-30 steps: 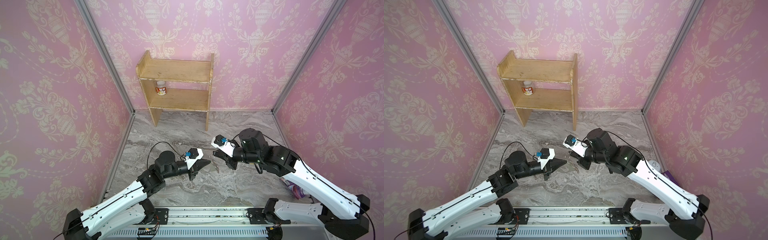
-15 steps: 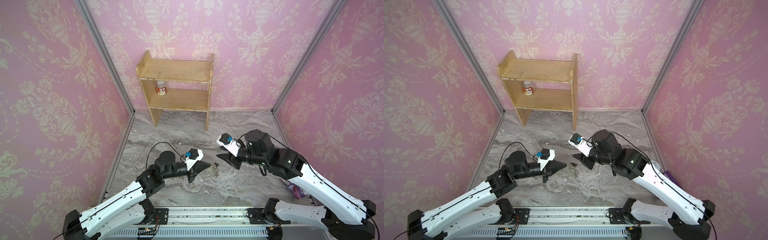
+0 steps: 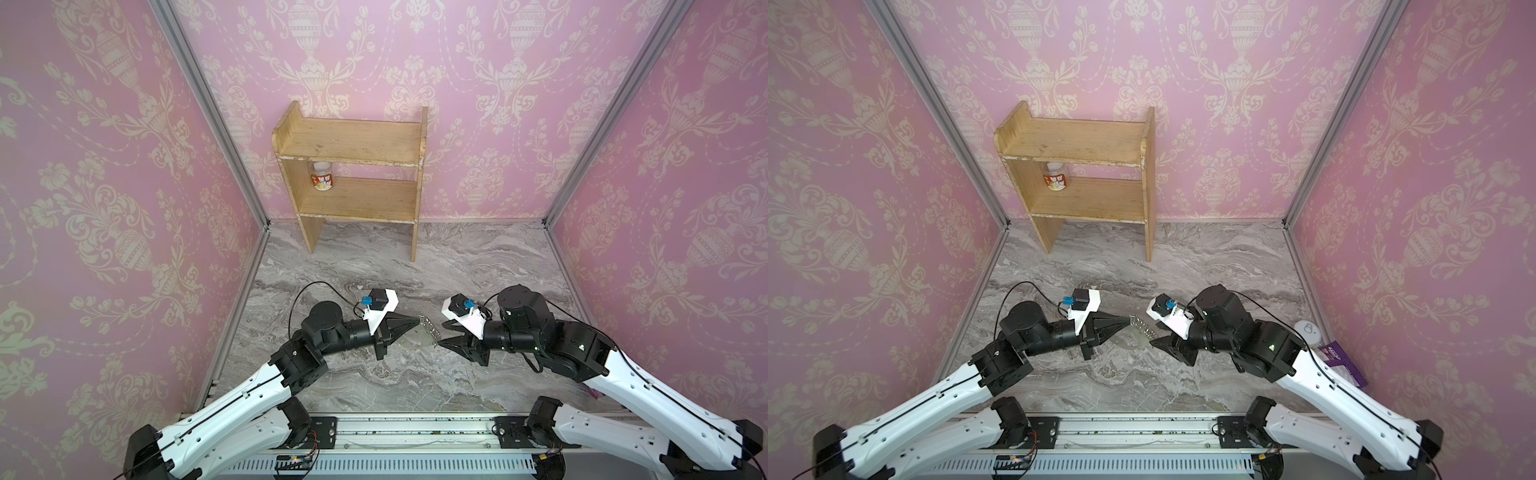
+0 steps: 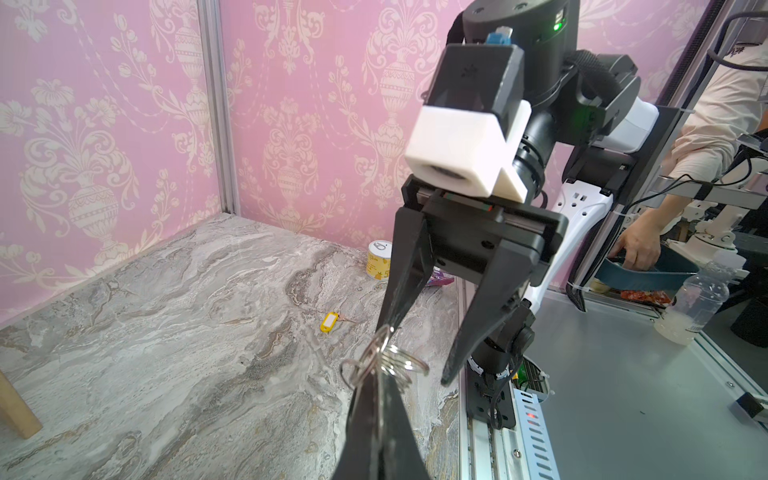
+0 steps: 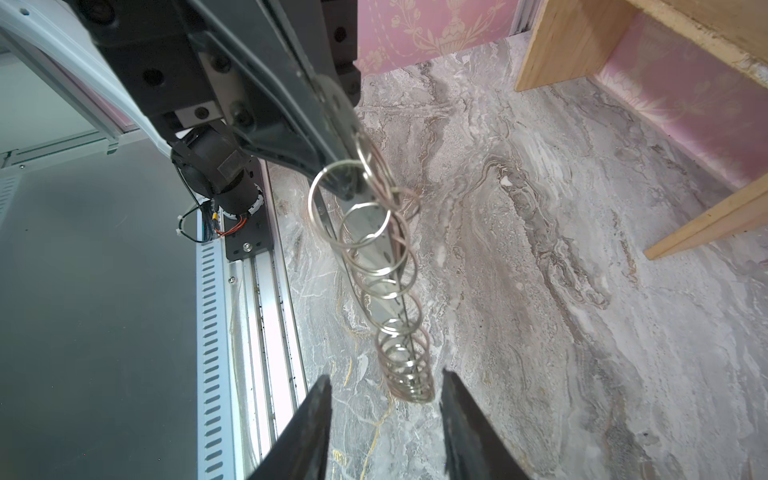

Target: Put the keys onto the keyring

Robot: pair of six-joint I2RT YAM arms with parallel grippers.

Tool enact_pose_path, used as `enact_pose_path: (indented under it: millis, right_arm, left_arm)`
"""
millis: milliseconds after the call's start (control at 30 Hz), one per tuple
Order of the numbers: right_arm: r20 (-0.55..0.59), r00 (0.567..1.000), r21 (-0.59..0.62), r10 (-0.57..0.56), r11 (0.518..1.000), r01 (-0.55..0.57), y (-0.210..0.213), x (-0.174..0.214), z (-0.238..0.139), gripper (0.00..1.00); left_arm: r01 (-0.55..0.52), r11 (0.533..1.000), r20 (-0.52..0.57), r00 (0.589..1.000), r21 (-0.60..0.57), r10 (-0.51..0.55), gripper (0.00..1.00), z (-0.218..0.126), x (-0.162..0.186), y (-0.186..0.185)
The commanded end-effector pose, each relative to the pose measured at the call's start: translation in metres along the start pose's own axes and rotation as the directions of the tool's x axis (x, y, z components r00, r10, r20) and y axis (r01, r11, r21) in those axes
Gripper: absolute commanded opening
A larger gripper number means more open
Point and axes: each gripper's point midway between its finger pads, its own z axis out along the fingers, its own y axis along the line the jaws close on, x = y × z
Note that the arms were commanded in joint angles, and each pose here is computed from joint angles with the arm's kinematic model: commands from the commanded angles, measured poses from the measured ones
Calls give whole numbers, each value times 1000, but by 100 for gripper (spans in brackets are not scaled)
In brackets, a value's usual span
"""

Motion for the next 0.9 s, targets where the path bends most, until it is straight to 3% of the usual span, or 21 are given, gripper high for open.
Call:
enact_pose_path:
  millis: [0,133,267,500,667,867]
  right_arm:
    - [80,997,-39,-12,999,15,7,-14,-2,58]
    - [84,996,-51,-30,998,34,8,-13,2,66]
    - [63,998,-68,-18,997,22,8,-8,10,66]
    - [122,992,-92,31,996,-20,7,-13,11,64]
    - [160,986,-128,53,991,-32,10,-20,10,56]
    - [164,985,-146,52,989,-28,12,-21,8,38]
  left_arm:
    - [-3,999,50,999,45,1,0,-1,-21,-8]
    - [-8,997,50,999,75,4,0,0,-23,-13]
    - [-20,996,80,997,84,13,0,-2,-34,-16]
    - [-27,993,123,992,116,13,0,-4,-49,-23]
    - [-31,992,148,989,124,12,0,-4,-56,-25]
    - [-26,992,152,988,123,7,0,-4,-56,-24]
